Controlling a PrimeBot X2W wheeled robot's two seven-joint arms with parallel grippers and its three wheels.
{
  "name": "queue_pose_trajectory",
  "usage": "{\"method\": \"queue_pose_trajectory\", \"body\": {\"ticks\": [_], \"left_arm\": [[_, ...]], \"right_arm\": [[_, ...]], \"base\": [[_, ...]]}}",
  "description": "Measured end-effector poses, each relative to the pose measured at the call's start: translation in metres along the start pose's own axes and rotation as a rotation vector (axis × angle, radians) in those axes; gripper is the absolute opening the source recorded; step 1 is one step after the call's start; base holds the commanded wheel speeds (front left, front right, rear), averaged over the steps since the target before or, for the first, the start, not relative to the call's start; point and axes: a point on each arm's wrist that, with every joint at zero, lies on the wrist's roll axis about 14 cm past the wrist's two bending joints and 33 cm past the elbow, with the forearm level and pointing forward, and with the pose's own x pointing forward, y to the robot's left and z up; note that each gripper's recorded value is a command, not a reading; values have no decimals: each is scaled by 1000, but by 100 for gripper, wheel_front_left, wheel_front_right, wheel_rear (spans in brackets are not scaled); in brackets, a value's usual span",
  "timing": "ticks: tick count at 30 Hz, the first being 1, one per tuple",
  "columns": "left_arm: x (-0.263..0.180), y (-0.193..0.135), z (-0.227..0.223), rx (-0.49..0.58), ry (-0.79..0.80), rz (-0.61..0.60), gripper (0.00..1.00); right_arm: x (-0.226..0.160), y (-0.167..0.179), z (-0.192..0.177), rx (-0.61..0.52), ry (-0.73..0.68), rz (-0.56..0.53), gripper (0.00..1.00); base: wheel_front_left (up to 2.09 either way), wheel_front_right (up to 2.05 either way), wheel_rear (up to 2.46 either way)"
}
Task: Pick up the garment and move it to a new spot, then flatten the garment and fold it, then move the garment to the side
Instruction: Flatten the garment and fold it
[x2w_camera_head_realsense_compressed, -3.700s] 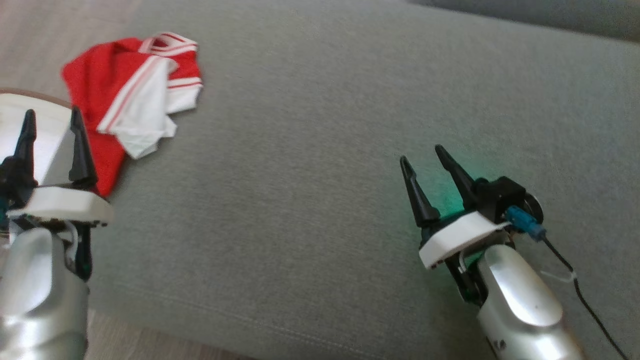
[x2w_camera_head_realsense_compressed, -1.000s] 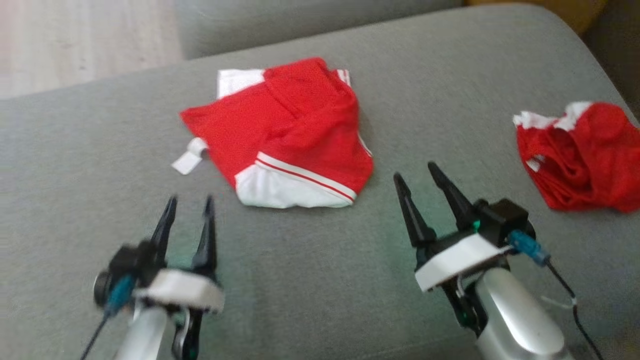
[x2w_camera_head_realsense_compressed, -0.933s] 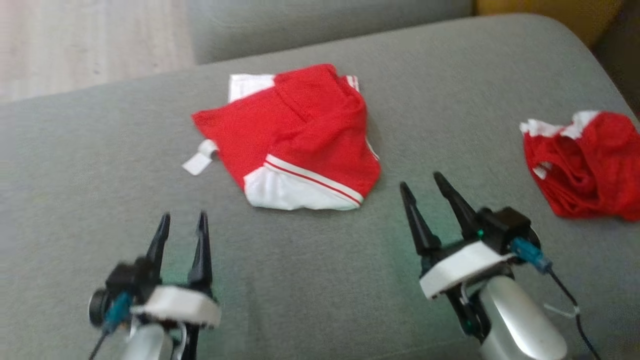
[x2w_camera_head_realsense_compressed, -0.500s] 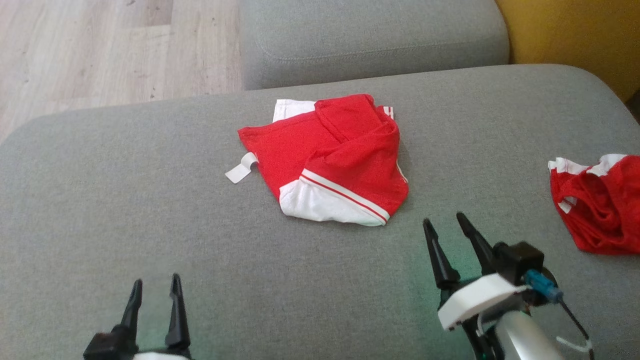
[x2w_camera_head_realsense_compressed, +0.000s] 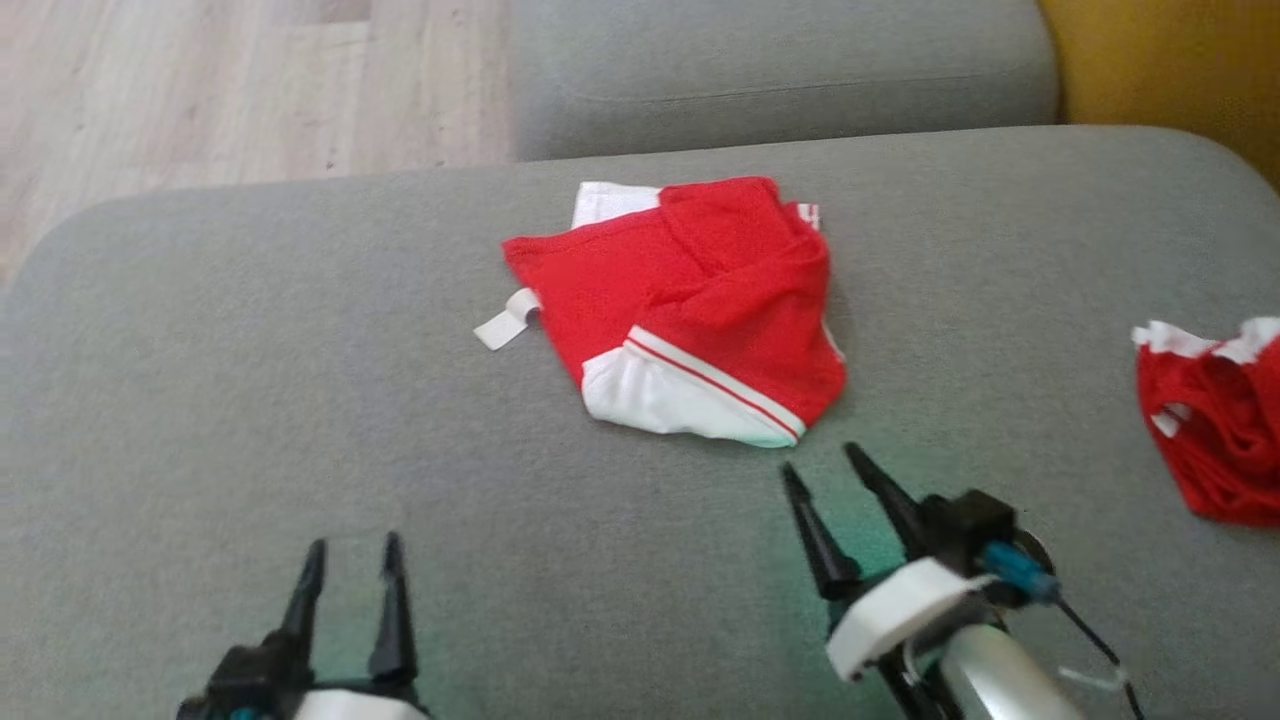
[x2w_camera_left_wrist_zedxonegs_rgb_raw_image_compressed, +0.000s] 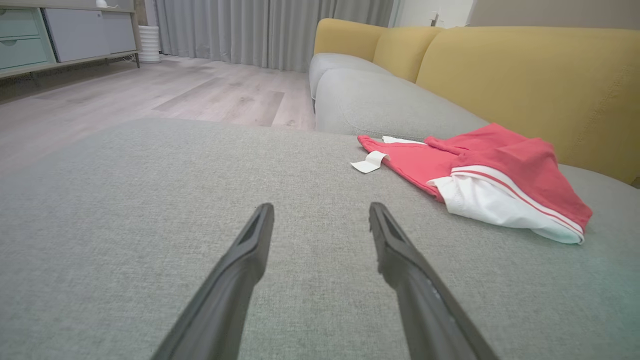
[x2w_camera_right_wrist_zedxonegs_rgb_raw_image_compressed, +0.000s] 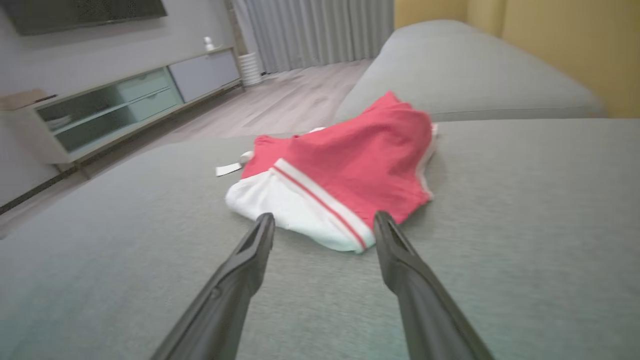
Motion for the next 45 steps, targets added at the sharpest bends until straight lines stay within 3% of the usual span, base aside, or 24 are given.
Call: {"method": "queue_pose_trajectory", "body": {"ticks": [6,10,19,26,27,31,40,45], "left_arm": [[-4,-9,1,-14,-7,-29,100],[-17,3,-4,-35,3,21,100],[-42,41,-12,-50,26,162,100],[-42,40,-19,-70,50,164,100],[-40,38,-19,-70,50,157,100],[-34,35,-15,-67,42,138,100],[-24,25,-9,-58,26,97,100],[-26,27,-7,-60,18,102,100]], "right_arm": [[44,44,8,-61,22,178,100],[69,58,-4,-94,89,237,100],[100,67,-52,-90,266,268,100],[103,65,-68,-87,312,269,100],[102,64,-69,-88,312,267,86],[99,60,-71,-82,319,256,0],[97,50,-66,-66,307,221,0],[110,51,-23,-37,167,204,0]], "base": [[0,0,0],[0,0,0],[0,0,0],[0,0,0],[0,0,0],[0,0,0],[0,0,0],[0,0,0]]}}
